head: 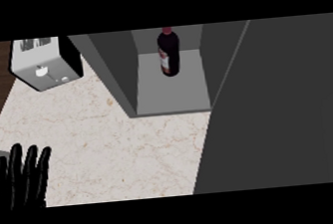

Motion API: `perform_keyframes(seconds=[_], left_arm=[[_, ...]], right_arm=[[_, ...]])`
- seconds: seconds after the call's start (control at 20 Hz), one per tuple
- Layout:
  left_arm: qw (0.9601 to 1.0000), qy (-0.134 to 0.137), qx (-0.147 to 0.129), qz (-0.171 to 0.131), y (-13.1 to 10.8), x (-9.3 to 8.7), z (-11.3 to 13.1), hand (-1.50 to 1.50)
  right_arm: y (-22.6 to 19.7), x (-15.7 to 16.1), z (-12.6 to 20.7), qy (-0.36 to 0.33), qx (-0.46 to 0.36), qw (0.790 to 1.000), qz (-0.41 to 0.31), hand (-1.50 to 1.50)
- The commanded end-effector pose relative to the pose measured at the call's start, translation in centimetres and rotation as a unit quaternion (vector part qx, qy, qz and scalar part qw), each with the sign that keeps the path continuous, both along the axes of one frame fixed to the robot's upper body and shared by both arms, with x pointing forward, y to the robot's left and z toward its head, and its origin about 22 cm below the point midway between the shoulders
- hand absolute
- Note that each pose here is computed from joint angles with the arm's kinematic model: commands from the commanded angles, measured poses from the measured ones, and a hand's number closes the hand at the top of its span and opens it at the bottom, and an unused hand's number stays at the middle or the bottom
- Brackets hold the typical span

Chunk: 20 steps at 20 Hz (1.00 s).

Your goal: Pick up the wine, place it into the cabinet and close the cabinet

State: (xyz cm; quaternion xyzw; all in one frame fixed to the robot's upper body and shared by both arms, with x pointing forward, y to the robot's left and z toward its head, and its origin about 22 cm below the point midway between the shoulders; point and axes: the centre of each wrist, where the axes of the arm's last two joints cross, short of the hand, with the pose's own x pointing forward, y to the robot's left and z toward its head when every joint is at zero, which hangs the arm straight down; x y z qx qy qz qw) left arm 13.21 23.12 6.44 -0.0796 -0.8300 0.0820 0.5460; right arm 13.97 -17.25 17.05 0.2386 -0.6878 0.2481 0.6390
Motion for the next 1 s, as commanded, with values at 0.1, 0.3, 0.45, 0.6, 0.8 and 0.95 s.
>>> perform_keyframes(seconds=[0.1, 0.3, 0.45, 0.6, 0.8, 0.95], left_arm=[[0.9999, 0.008, -0.005, 0.009, 3.0, -0.8, 0.6, -1.50], [0.9996, 0.007, 0.001, 0.027, 6.0, 0.0, 1.3, -1.50], [0.9998, 0.013, 0.011, 0.004, 6.1, -1.7, 2.2, -1.50], [0.9998, 0.010, 0.015, 0.010, 8.9, 0.5, 1.7, -1.50], [0.9998, 0.015, 0.015, 0.005, 8.9, 0.2, 1.6, -1.50], [0.9999, 0.007, 0.015, 0.002, 9.6, 1.1, 3.1, -1.50]], right_arm=[[1.7, -4.1, 3.0, -0.041, 0.031, 0.995, 0.082, 1.50], [3.5, -4.7, 2.3, -0.035, 0.039, 0.993, 0.106, 1.50], [4.5, -5.2, 2.9, -0.037, 0.044, 0.993, 0.099, 1.50], [6.6, -5.5, 2.2, -0.020, 0.042, 0.993, 0.112, 1.50], [7.8, -5.7, 2.3, -0.041, 0.059, 0.993, 0.094, 1.50], [8.9, -5.9, 2.3, -0.044, 0.054, 0.994, 0.079, 1.50]])
